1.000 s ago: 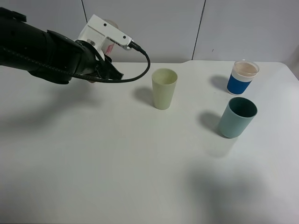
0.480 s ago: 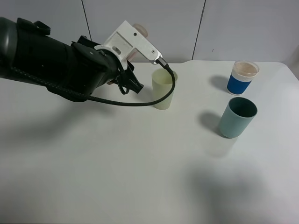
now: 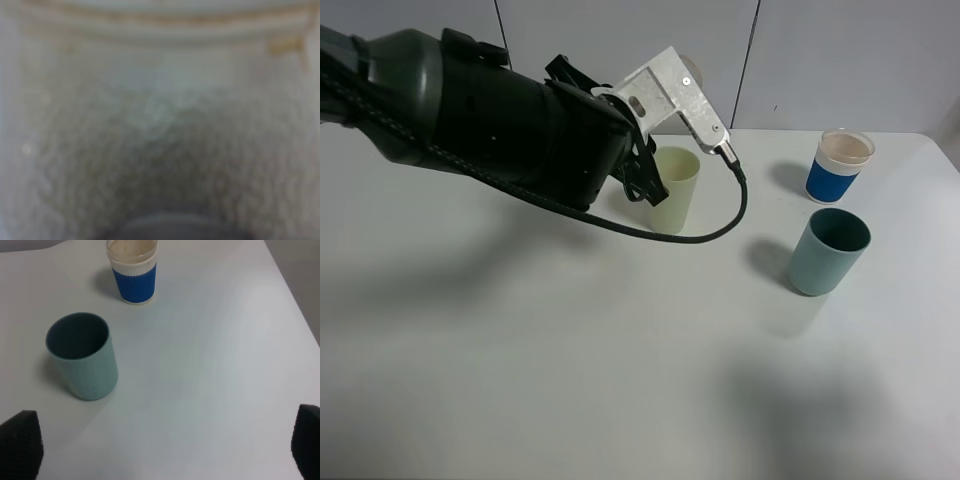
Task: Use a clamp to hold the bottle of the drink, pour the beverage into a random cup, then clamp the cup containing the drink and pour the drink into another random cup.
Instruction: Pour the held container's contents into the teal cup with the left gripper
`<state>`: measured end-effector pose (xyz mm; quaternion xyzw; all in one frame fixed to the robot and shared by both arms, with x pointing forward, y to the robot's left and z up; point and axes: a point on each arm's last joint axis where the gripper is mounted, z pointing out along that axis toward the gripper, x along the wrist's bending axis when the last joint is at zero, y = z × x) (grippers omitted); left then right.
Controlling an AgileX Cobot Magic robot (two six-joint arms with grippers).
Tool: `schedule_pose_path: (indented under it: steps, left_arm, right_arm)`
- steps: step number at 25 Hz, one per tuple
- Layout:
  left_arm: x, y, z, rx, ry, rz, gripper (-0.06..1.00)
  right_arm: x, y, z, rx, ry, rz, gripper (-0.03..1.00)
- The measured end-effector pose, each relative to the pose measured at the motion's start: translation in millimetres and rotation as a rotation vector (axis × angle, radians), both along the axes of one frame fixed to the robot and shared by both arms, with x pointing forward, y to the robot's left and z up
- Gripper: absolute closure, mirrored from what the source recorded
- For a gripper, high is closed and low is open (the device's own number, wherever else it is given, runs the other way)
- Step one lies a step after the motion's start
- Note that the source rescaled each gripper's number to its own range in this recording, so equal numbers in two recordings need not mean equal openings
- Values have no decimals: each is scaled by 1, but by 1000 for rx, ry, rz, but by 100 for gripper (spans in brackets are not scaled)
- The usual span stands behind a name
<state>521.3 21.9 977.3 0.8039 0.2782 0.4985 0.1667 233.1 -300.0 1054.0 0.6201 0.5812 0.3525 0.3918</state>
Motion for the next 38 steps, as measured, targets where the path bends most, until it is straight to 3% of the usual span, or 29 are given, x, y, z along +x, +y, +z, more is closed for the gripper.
schedule_pose_path:
  steps: [21,38]
  left_arm:
    - [3,-90,13,195,-57,-185,89]
    - [14,-112,-19,289,-78,-264,89]
  right_arm:
    - [0,0,0,0,0,0,-3]
    - [0,0,0,0,0,0,-3]
